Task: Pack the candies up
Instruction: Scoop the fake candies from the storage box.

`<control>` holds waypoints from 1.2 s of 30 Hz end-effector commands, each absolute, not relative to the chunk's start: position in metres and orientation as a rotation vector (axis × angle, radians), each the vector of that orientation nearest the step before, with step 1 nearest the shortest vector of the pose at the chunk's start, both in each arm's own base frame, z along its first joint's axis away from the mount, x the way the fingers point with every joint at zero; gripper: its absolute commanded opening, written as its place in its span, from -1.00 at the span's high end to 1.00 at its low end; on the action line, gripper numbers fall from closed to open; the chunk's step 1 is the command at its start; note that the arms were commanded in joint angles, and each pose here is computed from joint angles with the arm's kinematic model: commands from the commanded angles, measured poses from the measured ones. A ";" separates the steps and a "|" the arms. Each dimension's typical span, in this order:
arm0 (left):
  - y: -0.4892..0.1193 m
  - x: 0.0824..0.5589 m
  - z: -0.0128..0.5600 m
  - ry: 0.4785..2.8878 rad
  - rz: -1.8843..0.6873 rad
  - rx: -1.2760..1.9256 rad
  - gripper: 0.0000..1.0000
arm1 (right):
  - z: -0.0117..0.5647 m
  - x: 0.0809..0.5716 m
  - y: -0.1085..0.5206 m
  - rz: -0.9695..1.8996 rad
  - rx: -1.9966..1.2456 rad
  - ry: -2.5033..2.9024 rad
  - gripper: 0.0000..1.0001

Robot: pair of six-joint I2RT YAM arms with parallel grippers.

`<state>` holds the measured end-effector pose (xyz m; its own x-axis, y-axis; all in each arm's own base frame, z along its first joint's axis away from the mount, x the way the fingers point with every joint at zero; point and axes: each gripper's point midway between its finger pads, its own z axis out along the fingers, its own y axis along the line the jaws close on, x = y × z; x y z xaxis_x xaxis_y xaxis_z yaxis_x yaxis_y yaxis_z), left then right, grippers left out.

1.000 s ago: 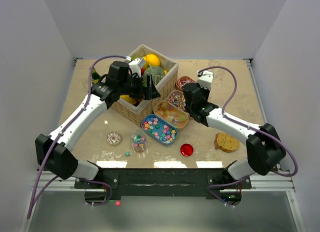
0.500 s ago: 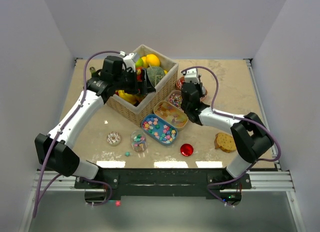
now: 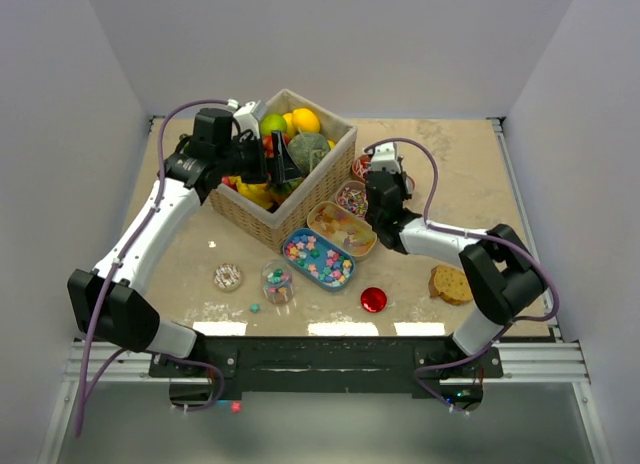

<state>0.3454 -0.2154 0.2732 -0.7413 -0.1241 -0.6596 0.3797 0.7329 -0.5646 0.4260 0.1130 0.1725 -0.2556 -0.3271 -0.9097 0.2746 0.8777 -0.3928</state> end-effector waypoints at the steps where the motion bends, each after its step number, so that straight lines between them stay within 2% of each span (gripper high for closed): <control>1: -0.211 0.346 0.278 2.206 -0.905 0.191 -0.91 | 0.161 0.426 0.110 -0.551 0.006 1.748 1.00; 18: -0.195 0.358 0.231 2.330 -0.762 0.079 -0.89 | 0.135 0.429 0.107 -0.455 0.187 1.890 1.00; 36: -0.201 0.347 0.225 2.355 -0.823 0.128 -0.89 | 0.135 0.396 0.096 -0.453 0.313 1.901 1.00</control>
